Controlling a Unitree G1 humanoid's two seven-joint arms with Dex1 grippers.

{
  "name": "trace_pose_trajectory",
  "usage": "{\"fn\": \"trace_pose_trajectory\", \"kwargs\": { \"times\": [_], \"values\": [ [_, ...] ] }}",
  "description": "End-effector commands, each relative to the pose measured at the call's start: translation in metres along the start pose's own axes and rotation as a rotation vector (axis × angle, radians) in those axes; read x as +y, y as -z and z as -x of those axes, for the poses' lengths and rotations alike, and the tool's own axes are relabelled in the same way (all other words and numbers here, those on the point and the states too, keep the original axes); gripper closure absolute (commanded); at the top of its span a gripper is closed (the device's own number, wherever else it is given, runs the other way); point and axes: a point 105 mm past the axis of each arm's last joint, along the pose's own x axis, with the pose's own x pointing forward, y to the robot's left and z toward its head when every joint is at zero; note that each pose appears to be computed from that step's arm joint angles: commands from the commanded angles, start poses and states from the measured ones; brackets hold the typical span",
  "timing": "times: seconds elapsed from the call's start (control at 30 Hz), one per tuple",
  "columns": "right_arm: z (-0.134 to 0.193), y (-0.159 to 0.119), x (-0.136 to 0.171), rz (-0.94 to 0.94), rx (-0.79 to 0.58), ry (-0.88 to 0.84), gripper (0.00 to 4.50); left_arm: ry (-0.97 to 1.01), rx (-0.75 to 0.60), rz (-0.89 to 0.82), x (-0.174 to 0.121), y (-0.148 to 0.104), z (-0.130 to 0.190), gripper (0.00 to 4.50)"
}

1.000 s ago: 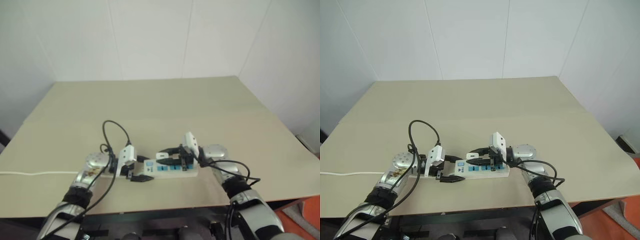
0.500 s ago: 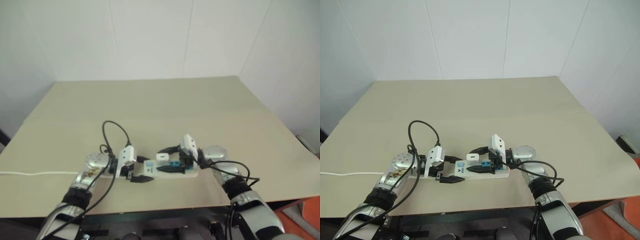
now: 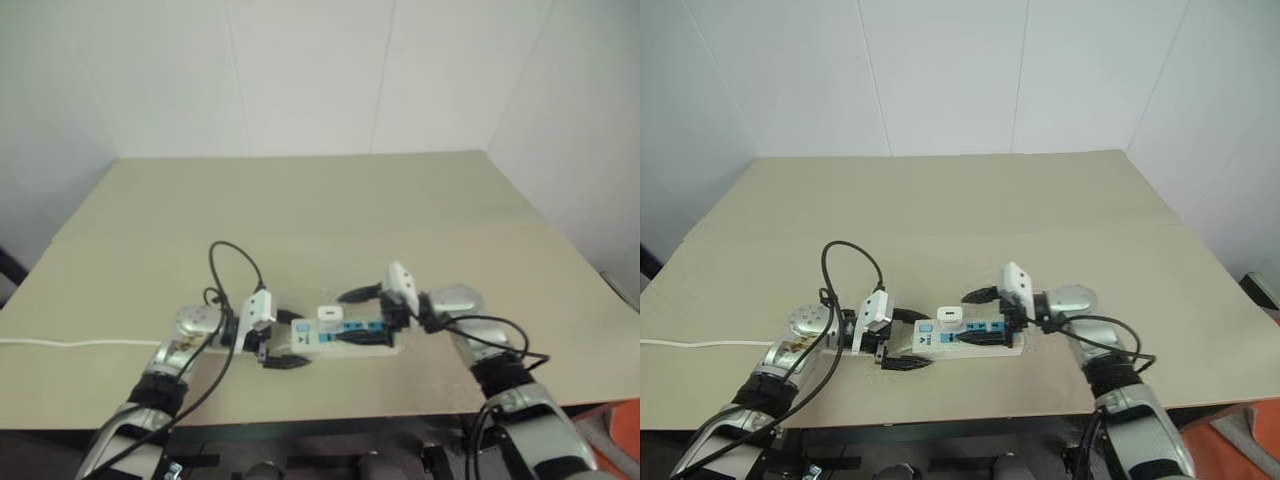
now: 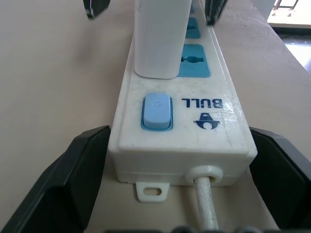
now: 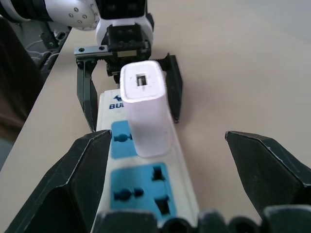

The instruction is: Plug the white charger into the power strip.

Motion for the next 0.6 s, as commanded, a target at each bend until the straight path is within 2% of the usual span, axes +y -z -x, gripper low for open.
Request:
{"fn": "trace_pose_trajectory", "kwargs": {
  "times": [0.03, 0.17, 0.33, 0.6],
  "values": [
    [0.022, -0.016, 0.003, 0.039, -0.019, 0.013, 0.00, 0.005, -0.070, 0.000, 0.005, -0.016, 0.005, 0.02],
    [0.047, -0.024, 0.008, 0.053, -0.008, 0.056, 0.00, 0.041, -0.081, -0.013, -0.001, -0.028, 0.022, 0.02],
    [0.088, -0.034, 0.013, 0.071, 0.023, 0.146, 0.00, 0.041, -0.040, -0.014, -0.009, -0.042, 0.067, 0.02],
    [0.150, -0.025, 0.015, 0.029, 0.153, 0.365, 0.00, -0.172, 0.036, -0.010, 0.002, -0.053, 0.133, 0.02]
  ]
}}
